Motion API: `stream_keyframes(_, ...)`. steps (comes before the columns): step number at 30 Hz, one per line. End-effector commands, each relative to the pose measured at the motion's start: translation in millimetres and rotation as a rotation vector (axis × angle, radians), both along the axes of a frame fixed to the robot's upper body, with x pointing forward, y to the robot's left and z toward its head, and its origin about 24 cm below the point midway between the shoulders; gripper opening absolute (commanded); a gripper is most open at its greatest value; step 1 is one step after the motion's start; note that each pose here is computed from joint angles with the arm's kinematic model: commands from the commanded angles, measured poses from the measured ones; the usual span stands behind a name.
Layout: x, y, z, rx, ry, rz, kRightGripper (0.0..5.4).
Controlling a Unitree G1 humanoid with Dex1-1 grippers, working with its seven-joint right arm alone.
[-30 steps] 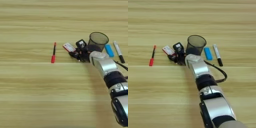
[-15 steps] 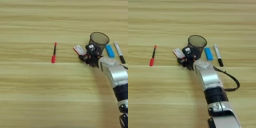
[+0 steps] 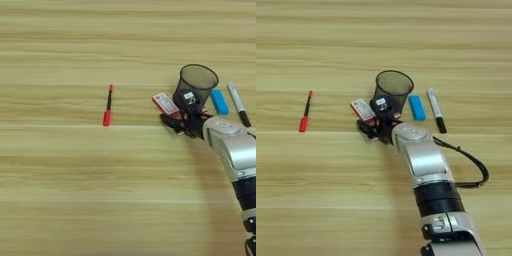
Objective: Move the objects on the table
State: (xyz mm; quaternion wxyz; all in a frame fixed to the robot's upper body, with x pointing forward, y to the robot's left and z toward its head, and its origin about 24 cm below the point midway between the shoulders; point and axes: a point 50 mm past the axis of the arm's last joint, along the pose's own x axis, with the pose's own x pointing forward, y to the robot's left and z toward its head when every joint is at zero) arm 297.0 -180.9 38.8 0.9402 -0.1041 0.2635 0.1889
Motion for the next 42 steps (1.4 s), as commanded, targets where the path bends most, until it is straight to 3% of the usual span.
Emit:
stream_keyframes(1, 4.9, 1, 14.4, -0.027, -0.059, 0.013, 3.73)
stream_keyframes(17, -6.4, 17, 27.5, 0.03, -0.103, 0.114, 5.35)
stream_keyframes(25, -7.3, 16, 35.8, 0.021, -0.143, 0.118, 5.35)
stream_keyframes(37, -20.0, 21, 64.9, 0.018, -0.247, 0.167, 5.35)
stream_keyframes(42, -18.8, 31, 72.2, 0.025, -0.274, 0.209, 5.35)
